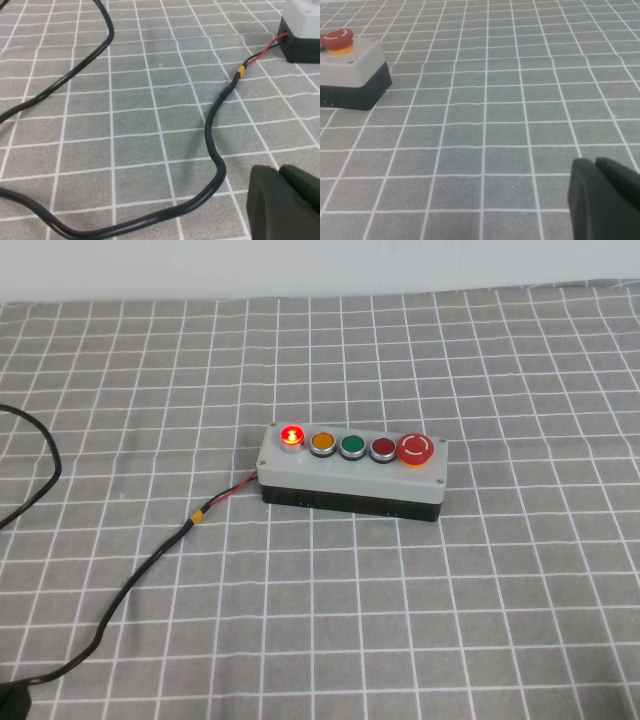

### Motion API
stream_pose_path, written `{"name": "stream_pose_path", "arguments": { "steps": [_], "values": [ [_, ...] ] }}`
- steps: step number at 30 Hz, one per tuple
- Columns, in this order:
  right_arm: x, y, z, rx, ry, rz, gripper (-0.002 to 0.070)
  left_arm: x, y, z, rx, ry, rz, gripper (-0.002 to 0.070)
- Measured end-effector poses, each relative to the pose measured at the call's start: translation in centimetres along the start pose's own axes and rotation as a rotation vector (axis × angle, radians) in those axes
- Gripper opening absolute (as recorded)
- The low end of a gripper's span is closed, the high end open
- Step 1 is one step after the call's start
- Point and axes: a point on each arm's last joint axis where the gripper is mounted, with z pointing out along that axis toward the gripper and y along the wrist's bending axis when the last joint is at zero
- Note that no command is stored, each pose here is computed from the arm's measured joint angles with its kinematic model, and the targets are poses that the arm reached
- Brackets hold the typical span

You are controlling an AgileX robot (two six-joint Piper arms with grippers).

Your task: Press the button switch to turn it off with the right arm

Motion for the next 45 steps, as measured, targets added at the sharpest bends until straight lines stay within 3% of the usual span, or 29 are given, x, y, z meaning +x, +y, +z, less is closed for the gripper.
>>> {"name": "stream_pose_path", "arguments": {
  "steps": [35,39,45],
  "values": [
    [0.0,0.0,0.0,0.0,-0.003,0.0,-0.0016,0.0,0.0,0.0,0.0,0.0,0.0,-0.0003],
    [-0.6,0.1,0.0,-0.012,-0.071,0.0,-0.0016,0.0,0.0,0.0,0.0,0.0,0.0,-0.0003],
    [-3.2,0.5,-0.6,-0.061,-0.356,0.0,-0.0016,0.0,0.0,0.0,0.0,0.0,0.0,-0.0003]
  ]
}}
